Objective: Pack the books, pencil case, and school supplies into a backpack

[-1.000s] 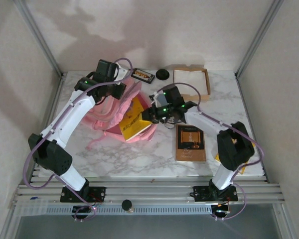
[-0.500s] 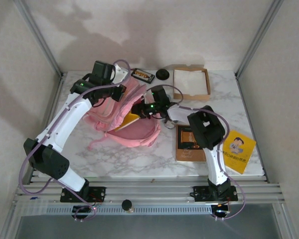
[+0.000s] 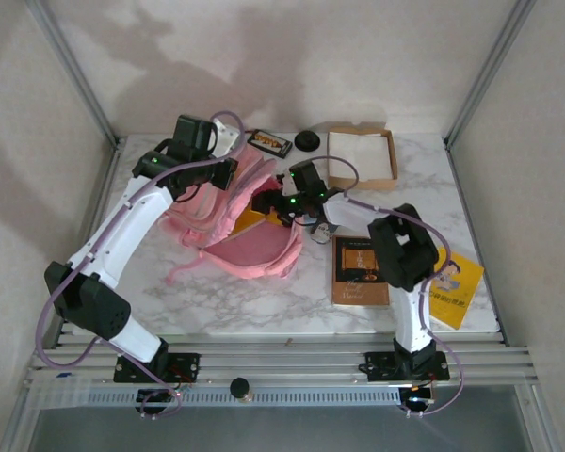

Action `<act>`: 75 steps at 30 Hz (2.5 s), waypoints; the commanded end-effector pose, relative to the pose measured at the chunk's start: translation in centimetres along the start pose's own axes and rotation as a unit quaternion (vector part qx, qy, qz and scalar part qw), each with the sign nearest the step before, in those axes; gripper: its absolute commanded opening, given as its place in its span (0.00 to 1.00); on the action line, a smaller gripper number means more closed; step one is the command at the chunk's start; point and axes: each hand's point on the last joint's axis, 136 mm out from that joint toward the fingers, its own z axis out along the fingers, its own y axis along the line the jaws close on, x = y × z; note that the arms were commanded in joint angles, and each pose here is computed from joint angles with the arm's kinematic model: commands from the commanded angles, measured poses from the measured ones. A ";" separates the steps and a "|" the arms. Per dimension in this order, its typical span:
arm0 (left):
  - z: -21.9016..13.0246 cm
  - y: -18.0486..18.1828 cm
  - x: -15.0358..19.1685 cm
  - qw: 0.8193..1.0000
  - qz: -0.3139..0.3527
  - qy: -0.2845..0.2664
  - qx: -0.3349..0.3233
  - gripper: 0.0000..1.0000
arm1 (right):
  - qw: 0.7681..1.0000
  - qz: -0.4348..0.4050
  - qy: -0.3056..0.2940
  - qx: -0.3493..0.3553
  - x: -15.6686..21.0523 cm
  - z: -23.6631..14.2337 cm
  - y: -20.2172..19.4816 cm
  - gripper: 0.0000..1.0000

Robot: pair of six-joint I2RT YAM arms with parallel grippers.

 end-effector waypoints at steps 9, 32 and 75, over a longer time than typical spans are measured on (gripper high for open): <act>-0.7 -0.3 -3.9 0.996 -0.004 -0.083 0.018 0.00 | 0.996 0.061 0.010 0.062 5.6 1.5 -0.3 0.59; 0.4 -1.8 -0.9 0.997 0.036 -0.026 0.058 0.00 | 0.988 -0.021 -0.147 -0.034 -6.6 6.5 3.9 0.58; 6.7 1.2 10.1 0.992 -0.058 0.076 -0.084 0.00 | 0.981 0.027 -0.159 0.106 1.9 -19.6 -2.2 0.77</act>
